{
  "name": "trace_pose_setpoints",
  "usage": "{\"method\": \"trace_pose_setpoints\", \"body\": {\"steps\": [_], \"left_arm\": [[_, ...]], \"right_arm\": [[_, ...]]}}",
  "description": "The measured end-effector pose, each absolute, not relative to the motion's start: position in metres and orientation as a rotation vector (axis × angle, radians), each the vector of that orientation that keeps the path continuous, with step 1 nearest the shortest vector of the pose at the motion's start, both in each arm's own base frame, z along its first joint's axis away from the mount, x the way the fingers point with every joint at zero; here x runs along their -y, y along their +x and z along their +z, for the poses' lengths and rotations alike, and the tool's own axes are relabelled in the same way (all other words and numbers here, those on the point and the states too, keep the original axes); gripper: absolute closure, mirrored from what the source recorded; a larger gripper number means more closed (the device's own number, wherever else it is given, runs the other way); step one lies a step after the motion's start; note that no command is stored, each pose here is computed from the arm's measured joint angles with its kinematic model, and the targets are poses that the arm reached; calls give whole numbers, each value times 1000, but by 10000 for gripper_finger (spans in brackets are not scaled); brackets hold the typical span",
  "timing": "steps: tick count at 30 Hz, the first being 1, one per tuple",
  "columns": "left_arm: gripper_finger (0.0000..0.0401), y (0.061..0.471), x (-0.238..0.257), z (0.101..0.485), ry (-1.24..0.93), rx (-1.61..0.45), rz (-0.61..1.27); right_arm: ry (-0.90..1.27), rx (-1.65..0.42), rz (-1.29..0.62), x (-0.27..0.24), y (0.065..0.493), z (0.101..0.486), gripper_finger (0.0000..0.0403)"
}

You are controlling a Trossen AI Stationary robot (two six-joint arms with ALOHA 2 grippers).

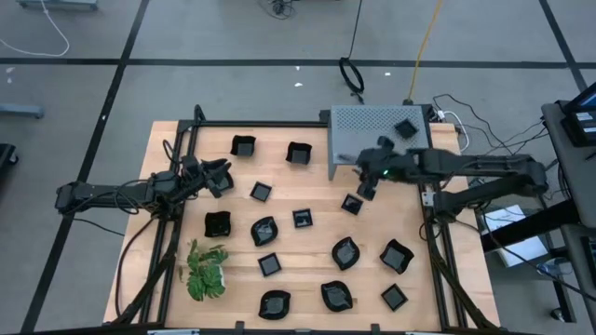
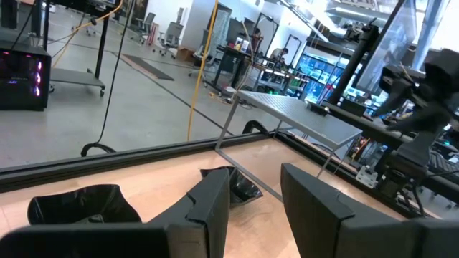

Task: Pick & Place Mini shaped plates
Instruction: Stack the black square plate on the black square plate on the shelf

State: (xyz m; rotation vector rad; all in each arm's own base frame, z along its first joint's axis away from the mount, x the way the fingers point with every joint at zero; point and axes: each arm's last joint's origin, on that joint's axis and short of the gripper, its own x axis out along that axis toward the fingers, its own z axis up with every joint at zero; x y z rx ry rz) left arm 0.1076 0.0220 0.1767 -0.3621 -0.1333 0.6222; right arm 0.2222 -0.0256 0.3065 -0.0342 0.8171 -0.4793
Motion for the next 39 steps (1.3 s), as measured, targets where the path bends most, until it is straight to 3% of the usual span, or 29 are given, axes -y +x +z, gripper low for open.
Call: {"method": "trace_pose_setpoints", "body": {"steps": [7, 13, 21, 30, 34, 39], "left_arm": [[272, 108, -22, 177, -362, 134, 622], [272, 108, -22, 177, -362, 133, 622], [272, 108, -22, 177, -362, 133, 622], [272, 108, -22, 177, -362, 134, 623], [272, 108, -22, 177, -362, 134, 623], [272, 108, -22, 177, -362, 133, 623]], "right_arm": [[18, -928, -467, 10, 255, 315, 250], [303, -998, -476, 8, 266, 326, 250], [459, -927, -225, 0, 281, 307, 250], [604, -599, 189, -9, 304, 273, 250], [704, -614, 73, -6, 300, 256, 250], [711, -804, -117, -6, 288, 244, 250]]}}
